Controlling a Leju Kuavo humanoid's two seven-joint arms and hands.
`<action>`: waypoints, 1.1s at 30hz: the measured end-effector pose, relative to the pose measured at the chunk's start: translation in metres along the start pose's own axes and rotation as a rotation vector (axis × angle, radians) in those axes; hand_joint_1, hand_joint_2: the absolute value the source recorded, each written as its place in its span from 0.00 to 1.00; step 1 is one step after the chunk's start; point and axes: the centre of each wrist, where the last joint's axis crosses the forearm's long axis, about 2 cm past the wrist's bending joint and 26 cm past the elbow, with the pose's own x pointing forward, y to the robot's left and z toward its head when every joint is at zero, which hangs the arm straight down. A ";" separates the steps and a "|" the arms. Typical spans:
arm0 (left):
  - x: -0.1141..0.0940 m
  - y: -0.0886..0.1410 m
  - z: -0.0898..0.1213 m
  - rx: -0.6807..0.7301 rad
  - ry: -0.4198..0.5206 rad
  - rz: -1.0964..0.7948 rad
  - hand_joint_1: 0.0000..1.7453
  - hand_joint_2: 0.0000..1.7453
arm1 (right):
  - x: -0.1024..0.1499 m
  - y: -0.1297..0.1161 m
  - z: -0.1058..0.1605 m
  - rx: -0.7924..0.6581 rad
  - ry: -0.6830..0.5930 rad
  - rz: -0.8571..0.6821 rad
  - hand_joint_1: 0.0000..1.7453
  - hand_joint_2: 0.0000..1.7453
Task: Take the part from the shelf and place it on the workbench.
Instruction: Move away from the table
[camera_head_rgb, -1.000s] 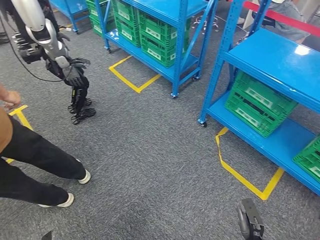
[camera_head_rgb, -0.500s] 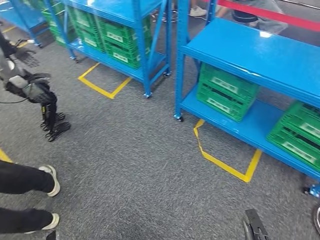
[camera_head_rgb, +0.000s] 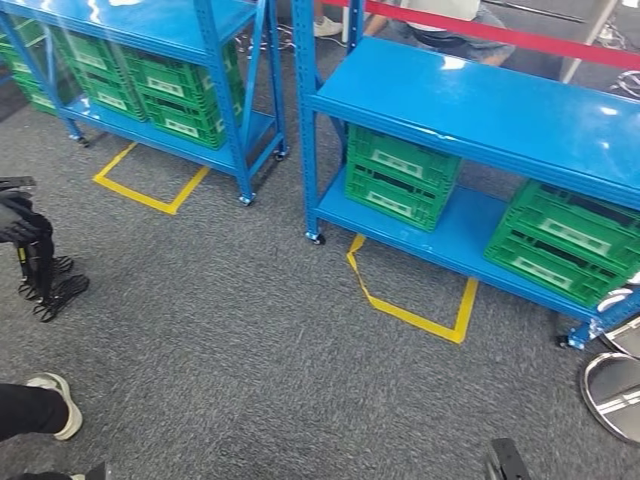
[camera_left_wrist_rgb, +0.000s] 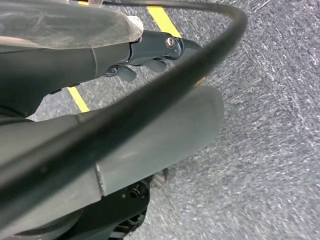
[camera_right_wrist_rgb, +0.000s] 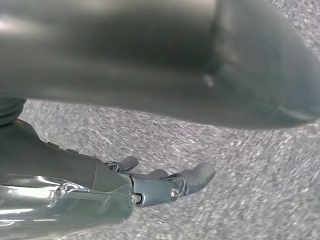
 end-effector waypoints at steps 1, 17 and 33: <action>0.000 0.000 0.000 0.000 0.001 0.000 0.00 0.00 | -0.001 0.000 0.000 0.000 0.004 -0.002 0.00 0.00; -0.003 -0.003 0.001 0.005 0.009 -0.009 0.00 0.00 | -0.008 -0.001 0.003 -0.003 0.032 -0.019 0.00 0.00; -0.002 -0.004 0.001 0.006 0.013 -0.010 0.00 0.00 | -0.011 0.003 0.004 0.007 0.046 -0.027 0.00 0.00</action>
